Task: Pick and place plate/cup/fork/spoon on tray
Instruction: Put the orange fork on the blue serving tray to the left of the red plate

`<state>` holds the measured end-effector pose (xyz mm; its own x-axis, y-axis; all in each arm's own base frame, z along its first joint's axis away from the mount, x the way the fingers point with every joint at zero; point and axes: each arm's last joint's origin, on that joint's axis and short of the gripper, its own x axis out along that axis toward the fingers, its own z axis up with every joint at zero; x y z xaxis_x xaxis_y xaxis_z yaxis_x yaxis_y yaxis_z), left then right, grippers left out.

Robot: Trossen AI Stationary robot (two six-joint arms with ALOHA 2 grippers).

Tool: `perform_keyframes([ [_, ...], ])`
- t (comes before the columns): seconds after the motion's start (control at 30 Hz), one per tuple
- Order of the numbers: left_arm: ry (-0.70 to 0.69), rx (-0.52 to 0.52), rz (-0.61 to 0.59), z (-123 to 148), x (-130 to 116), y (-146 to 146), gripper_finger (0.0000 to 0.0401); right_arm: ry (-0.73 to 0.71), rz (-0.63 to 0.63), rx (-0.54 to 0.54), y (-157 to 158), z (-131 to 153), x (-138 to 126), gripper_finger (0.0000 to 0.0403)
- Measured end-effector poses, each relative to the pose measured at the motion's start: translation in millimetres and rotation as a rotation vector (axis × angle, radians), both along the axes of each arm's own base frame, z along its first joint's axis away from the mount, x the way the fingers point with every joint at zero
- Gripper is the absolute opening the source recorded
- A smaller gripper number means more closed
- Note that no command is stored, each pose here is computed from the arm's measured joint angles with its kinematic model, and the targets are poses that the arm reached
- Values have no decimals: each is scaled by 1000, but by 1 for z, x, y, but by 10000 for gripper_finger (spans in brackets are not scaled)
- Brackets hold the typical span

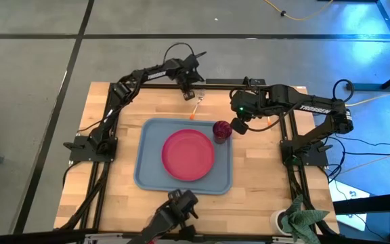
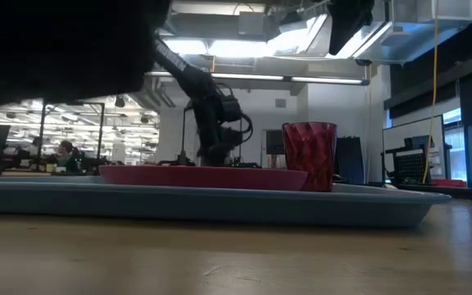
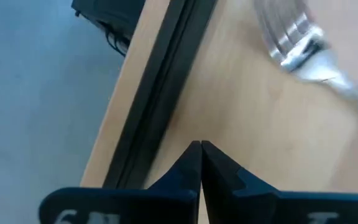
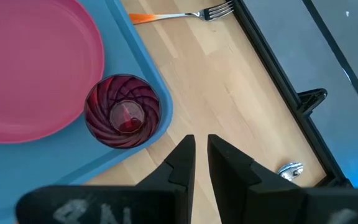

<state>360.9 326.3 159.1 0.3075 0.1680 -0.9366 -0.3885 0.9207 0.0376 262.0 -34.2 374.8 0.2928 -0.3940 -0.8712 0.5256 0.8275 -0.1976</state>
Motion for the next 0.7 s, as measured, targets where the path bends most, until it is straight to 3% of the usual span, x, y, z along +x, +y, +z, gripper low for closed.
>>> perform_keyframes([
  [0.13,-49,-16,29,20,3,2,0,-1,-12,0,-3,0,0,49],
  [0.47,-51,-84,120,17,3,-2,28,0,-17,2,-4,0,-1,49],
  [0.7,-124,-299,323,17,3,-7,51,-1,-18,7,-5,0,-1,49],
])
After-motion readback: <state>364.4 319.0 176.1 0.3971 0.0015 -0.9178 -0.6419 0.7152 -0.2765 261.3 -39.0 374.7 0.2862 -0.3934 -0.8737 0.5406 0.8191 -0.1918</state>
